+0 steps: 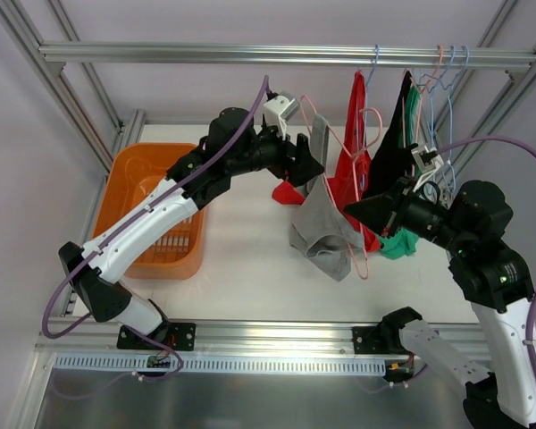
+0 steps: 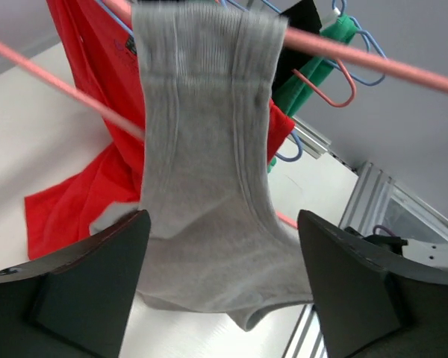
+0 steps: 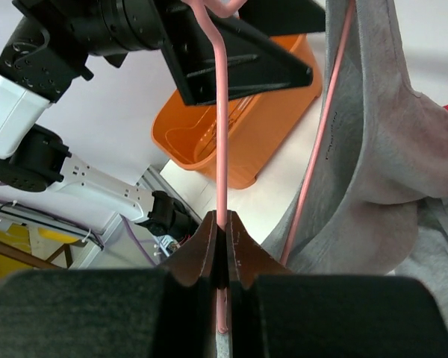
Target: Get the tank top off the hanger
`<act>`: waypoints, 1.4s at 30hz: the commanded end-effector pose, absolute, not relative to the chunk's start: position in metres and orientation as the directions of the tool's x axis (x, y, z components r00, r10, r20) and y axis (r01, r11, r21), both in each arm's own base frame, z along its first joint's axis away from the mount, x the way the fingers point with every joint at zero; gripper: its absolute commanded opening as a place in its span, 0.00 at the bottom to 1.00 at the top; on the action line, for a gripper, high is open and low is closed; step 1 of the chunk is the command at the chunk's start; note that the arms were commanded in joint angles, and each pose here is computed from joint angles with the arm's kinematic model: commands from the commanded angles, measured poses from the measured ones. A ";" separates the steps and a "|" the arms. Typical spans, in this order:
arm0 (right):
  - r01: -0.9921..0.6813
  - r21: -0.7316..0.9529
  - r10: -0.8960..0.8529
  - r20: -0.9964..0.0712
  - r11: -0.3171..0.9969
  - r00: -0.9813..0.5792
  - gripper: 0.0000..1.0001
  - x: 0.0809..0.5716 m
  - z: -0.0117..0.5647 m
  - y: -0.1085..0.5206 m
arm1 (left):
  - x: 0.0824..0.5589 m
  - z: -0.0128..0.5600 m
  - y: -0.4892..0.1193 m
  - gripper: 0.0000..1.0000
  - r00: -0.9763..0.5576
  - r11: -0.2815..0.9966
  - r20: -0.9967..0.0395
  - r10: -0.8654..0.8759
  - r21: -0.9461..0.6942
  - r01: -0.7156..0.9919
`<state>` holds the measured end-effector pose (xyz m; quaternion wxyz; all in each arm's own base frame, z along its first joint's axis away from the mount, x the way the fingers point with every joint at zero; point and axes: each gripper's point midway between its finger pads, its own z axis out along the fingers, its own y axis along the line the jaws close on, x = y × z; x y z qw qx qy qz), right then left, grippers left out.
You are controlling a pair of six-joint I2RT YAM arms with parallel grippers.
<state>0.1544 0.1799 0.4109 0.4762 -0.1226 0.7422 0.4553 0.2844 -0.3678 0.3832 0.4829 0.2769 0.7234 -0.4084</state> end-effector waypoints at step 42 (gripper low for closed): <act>-0.895 0.209 0.114 -0.977 0.395 -0.178 0.00 0.080 0.396 0.171 | 0.306 0.390 -0.307 0.00 -0.371 0.742 -0.898 -0.236 -0.413 0.528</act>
